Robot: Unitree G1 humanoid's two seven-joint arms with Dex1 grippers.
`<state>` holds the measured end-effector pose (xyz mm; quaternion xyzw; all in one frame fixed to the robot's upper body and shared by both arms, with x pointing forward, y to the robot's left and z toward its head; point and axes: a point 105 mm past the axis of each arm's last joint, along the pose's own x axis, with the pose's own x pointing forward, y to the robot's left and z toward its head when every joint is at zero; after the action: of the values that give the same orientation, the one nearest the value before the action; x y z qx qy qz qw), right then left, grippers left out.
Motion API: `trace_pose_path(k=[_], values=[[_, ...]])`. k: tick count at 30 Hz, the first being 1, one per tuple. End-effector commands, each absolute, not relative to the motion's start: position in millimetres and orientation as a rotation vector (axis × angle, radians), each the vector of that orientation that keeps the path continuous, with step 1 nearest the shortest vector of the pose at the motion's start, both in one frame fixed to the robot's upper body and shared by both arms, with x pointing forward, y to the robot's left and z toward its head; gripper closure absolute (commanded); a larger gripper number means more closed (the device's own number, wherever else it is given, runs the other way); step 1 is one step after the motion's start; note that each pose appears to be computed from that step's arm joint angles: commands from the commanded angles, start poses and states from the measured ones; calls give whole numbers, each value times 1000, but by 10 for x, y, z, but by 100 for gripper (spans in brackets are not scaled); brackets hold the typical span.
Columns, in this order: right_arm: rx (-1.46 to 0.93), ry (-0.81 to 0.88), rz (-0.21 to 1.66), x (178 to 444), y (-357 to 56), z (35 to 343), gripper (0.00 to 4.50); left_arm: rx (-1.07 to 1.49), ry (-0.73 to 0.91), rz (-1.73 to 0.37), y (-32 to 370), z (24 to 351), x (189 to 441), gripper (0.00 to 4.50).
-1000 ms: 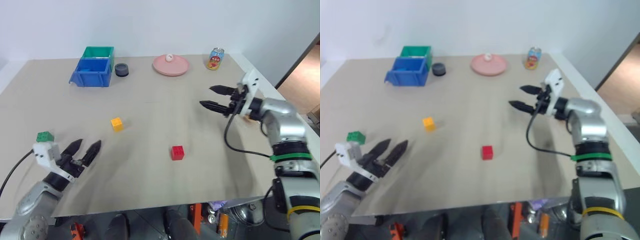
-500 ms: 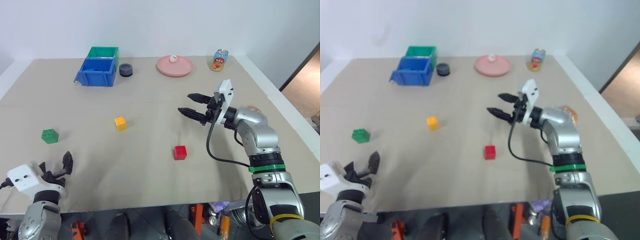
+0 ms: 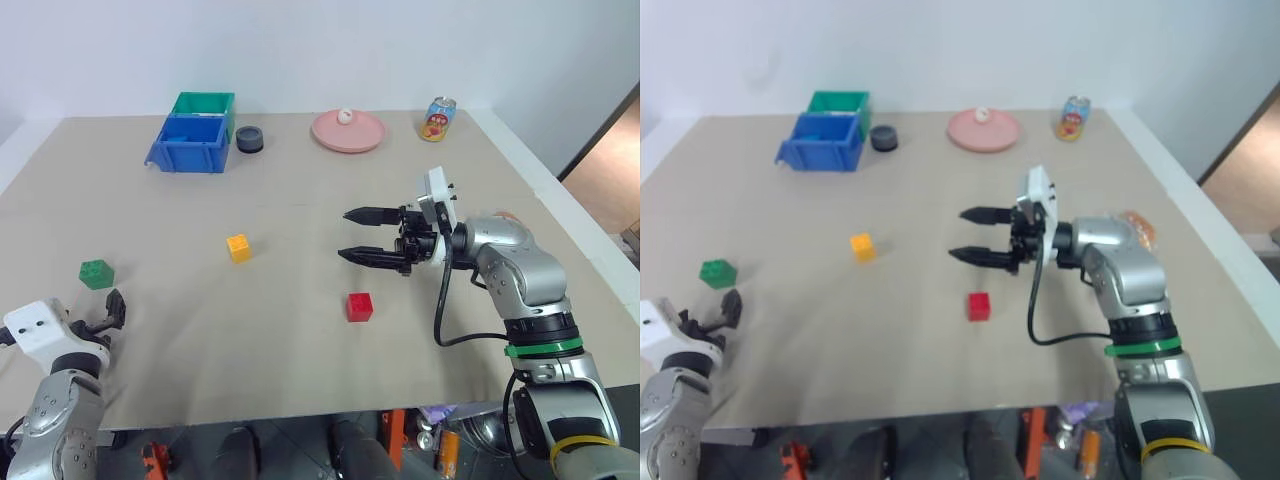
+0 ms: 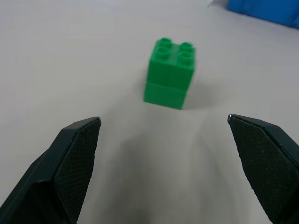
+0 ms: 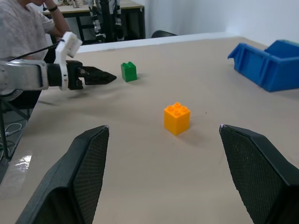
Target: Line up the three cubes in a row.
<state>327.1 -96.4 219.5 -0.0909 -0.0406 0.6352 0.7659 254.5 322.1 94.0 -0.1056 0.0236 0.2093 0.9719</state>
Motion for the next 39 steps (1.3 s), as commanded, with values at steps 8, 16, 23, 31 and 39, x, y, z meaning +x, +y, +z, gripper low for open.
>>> trace_pose_path(k=[8, 16, 23, 31, 39], values=[[-229, -149, 1403, 3166, -911, 2277, 60, -129, 75, 374, 3297, 1008, 2843, 0], [-233, -164, 1372, 3148, -933, 2279, 60, -112, 98, 329, 3276, 938, 3032, 0], [-238, -162, 1350, 3140, -961, 2256, 57, -78, 110, 297, 3281, 943, 3226, 77], [-247, -171, 1321, 3166, -996, 2274, 57, -48, 116, 252, 3201, 945, 3294, 317], [-261, -172, 1315, 3208, -1000, 2274, 57, 84, 33, 50, 2889, 1193, 3350, 317]])
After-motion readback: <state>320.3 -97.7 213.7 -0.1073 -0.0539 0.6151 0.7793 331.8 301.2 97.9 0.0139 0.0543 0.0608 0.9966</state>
